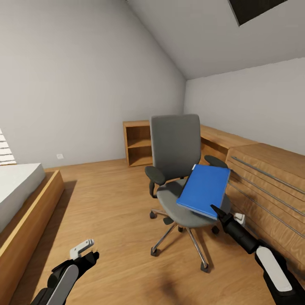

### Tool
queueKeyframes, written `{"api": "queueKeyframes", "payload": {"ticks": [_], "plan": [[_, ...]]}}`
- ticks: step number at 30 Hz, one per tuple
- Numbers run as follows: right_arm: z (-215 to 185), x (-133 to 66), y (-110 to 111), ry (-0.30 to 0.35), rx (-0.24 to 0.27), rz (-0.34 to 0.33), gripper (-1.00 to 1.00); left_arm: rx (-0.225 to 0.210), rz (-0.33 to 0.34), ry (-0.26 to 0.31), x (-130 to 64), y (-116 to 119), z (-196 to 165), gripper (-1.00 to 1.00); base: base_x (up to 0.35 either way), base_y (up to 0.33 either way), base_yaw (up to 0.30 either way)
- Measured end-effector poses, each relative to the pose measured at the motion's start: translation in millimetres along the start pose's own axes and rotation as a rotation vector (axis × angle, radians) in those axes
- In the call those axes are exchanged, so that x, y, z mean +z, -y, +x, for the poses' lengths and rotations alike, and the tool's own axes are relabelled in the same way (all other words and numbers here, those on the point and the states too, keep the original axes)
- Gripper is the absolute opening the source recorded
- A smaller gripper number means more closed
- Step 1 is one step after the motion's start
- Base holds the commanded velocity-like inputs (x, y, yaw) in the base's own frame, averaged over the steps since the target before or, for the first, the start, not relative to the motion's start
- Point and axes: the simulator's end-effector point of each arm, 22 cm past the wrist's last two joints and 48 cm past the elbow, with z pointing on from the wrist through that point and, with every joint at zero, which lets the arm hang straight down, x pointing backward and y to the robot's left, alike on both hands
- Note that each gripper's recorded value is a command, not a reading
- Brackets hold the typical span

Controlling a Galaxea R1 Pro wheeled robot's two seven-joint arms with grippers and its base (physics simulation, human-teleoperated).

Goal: In the bedroom, organize the workspace by keeping the computer under the desk, ensuring the monitor is on the desk, placing the keyboard on the desk next to the monitor, placing the mouse on the desk next to the keyboard, moving the folder from the swivel chair onto the desk next to the mouse, stacking the notebook on top of the folder with the pen on top of the notebook, and positioning the swivel chair next to the desk.

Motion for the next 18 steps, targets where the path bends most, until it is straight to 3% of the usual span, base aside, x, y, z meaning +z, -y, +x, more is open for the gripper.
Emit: {"api": "queueKeyframes", "payload": {"ticks": [10, 18], "plan": [[-18, -19.7, -54, 0.037, -0.077, -0.058, -1.0, -0.002, -0.013, -0.01, -10.6, 3, -10, 1.0, 0.0, 0.0, 0.0], [-27, -18.2, -74, 0.038, -0.088, -0.067, -1.0, -0.003, -0.014, -0.012, -21.8, 8, -22, 1.0, 0.0, 0.0, 0.0]]}}
